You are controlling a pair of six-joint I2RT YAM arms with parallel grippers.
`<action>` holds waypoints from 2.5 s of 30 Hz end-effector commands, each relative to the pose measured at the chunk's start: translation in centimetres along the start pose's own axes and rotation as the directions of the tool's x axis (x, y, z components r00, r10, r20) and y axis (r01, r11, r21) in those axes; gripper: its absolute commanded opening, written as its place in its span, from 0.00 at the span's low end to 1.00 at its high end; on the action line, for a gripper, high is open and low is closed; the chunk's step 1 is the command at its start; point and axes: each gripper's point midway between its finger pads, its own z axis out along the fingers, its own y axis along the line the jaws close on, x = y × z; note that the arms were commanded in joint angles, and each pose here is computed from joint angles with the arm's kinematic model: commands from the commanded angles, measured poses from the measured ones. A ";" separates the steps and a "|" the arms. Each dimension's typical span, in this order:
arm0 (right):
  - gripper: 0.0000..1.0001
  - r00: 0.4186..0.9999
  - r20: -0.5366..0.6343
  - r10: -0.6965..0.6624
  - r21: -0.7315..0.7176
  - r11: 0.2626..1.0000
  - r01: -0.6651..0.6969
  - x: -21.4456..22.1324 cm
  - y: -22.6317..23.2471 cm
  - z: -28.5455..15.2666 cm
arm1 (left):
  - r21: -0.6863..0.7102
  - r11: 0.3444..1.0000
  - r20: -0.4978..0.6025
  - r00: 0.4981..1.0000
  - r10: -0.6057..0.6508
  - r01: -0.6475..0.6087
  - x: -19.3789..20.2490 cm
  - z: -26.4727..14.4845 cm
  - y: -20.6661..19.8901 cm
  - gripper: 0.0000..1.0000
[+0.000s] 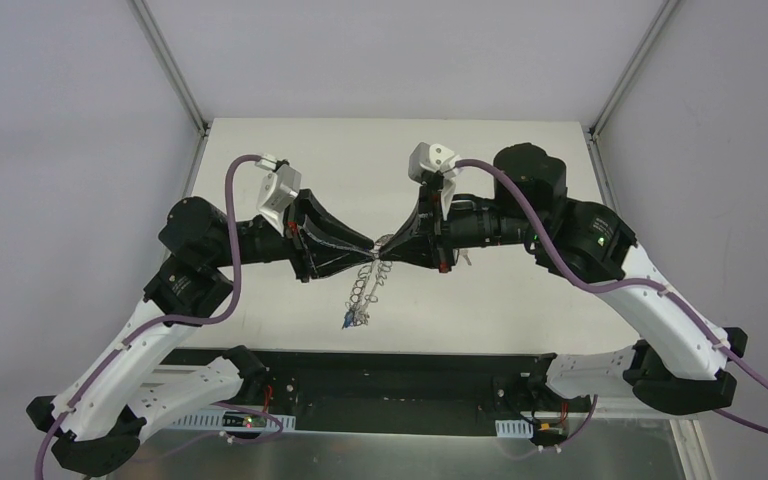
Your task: Put the keys on the keyring
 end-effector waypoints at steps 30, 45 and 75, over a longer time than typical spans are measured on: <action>0.35 0.990 0.120 -0.079 -0.038 0.996 0.084 -3.3 1.9 -1.7 | 0.109 0.985 0.109 0.986 0.124 -0.136 -1.9 -1.1 -3.0 0.00; 0.39 0.993 0.093 -0.077 -0.087 0.993 0.085 -3.0 2.1 -0.1 | 0.106 0.985 0.130 0.984 0.124 -0.138 -2.4 -1.3 -3.3 0.00; 0.00 0.988 0.098 -0.120 -0.076 0.989 0.128 -3.4 2.5 0.7 | 0.112 0.986 0.120 0.987 0.106 -0.119 -2.2 -1.1 -3.2 0.00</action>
